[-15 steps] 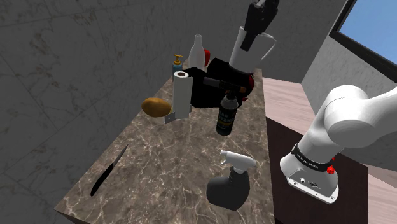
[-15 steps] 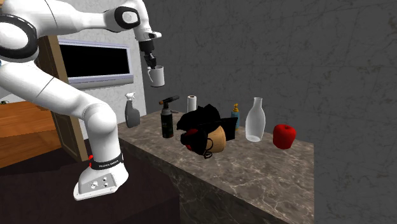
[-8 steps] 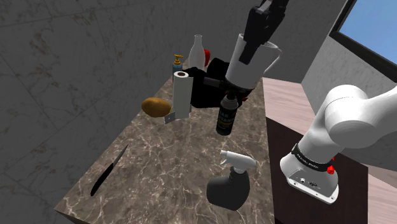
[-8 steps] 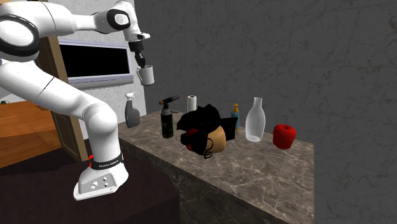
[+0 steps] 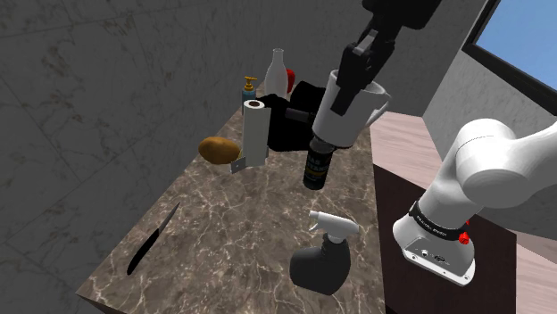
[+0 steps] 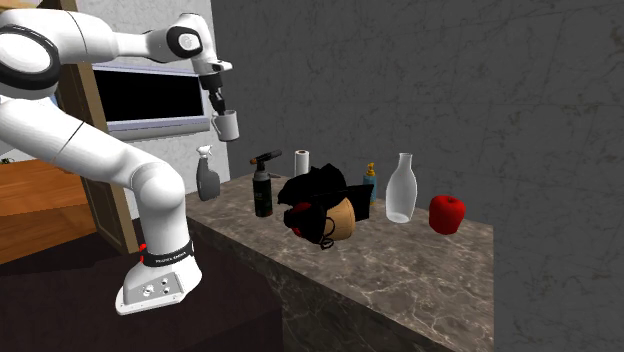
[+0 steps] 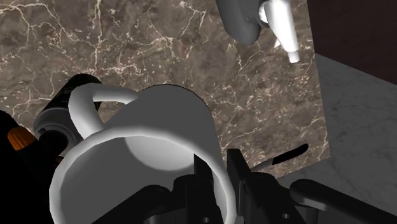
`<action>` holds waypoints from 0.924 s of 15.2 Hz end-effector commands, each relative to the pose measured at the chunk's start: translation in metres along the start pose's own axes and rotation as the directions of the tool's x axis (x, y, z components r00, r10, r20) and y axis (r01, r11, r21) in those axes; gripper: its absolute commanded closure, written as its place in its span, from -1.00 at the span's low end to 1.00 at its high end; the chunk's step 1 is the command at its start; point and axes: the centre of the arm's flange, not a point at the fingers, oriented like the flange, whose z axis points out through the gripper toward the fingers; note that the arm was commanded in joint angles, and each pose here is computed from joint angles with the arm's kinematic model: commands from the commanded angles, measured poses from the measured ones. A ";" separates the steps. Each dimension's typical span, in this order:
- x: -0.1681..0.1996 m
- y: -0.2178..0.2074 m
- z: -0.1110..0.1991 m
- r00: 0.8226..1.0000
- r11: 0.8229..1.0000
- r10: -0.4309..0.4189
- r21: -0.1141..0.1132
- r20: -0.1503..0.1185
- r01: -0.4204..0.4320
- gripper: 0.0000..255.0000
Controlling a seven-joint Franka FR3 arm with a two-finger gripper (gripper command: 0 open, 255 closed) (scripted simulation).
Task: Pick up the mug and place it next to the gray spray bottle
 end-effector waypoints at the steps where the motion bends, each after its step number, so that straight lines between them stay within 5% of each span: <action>1: -0.002 0.001 0.011 1.000 1.000 0.000 0.000 -0.001 0.000 1.00; 14: -0.016 0.008 0.078 1.000 1.000 0.000 0.000 -0.001 0.000 1.00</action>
